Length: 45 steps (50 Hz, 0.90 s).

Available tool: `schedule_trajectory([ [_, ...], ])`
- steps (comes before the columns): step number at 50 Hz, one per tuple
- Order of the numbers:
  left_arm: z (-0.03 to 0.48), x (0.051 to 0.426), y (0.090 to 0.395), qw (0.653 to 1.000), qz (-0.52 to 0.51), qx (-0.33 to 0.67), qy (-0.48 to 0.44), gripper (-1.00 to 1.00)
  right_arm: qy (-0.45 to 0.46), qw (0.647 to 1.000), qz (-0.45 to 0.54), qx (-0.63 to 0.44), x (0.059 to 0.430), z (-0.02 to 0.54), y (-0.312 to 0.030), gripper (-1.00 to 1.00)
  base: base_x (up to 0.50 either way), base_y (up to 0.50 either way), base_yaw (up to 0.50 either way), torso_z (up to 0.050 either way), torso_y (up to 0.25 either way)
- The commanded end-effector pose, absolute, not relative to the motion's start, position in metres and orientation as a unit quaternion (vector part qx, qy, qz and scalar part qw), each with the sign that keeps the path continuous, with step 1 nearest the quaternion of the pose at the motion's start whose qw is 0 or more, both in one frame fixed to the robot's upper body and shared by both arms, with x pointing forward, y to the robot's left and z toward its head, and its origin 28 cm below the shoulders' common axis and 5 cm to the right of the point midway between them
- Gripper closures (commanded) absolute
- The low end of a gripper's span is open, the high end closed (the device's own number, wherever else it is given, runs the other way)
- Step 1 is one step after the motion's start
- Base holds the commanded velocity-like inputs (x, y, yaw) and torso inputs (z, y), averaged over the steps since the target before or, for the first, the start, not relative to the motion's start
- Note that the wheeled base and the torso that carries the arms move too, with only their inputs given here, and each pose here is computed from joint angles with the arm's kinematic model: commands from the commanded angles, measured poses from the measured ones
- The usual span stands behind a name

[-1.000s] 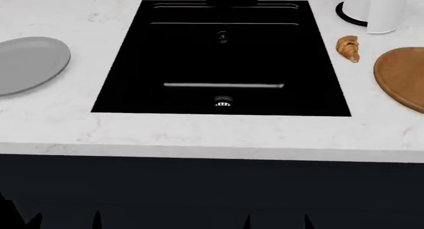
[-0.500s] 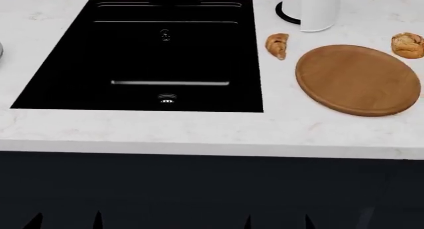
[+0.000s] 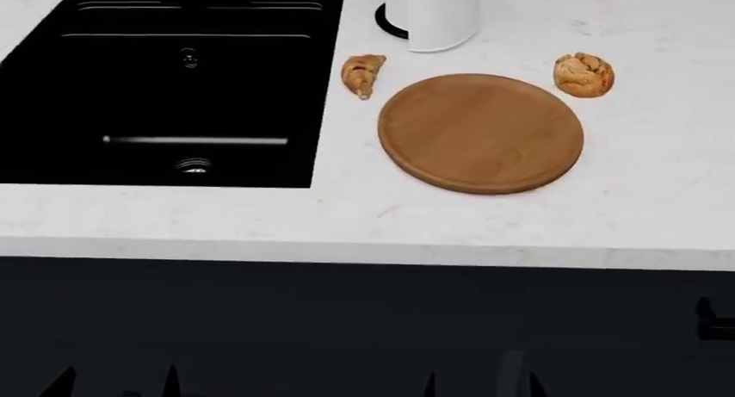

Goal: Place the pastries on the plates.

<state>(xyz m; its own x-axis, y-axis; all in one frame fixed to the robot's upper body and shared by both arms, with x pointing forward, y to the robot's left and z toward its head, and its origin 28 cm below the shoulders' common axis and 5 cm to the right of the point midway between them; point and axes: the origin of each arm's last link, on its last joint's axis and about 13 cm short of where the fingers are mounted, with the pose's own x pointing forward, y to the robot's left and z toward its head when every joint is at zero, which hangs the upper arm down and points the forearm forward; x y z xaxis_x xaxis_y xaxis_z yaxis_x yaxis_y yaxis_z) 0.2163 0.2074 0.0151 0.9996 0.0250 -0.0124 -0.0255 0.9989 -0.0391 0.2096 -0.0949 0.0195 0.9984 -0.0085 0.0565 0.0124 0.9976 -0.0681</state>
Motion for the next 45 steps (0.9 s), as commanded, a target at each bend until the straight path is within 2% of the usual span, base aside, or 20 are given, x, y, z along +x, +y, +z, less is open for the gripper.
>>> schedule_trajectory([
  [1, 0.016, 0.217, 0.207, 1.000, 0.009, -0.018, 0.002, -1.00, -0.029, 0.999, -0.007, -0.033, 0.211, 0.019, -0.095, -1.00, -0.02, -0.50, 0.00, 0.000, 0.000],
  [25, 0.014, 0.219, 0.208, 1.000, 0.014, -0.018, 0.009, -1.00, -0.031, 0.999, -0.007, -0.031, 0.212, 0.019, -0.095, -1.00, -0.02, -0.49, 0.00, 0.000, 0.000],
  [39, 0.014, 0.220, 0.209, 0.999, 0.012, -0.029, 0.021, -1.00, -0.033, 0.999, 0.000, -0.024, 0.214, 0.023, -0.092, -1.00, 0.00, -0.01, 0.00, 0.000, 0.000],
  [45, 0.050, 0.213, 0.206, 1.000, 0.011, -0.008, 0.013, -1.00, -0.033, 0.999, 0.002, -0.016, 0.214, 0.040, -0.093, -1.00, 0.00, 0.00, 0.00, 0.000, 0.000],
])
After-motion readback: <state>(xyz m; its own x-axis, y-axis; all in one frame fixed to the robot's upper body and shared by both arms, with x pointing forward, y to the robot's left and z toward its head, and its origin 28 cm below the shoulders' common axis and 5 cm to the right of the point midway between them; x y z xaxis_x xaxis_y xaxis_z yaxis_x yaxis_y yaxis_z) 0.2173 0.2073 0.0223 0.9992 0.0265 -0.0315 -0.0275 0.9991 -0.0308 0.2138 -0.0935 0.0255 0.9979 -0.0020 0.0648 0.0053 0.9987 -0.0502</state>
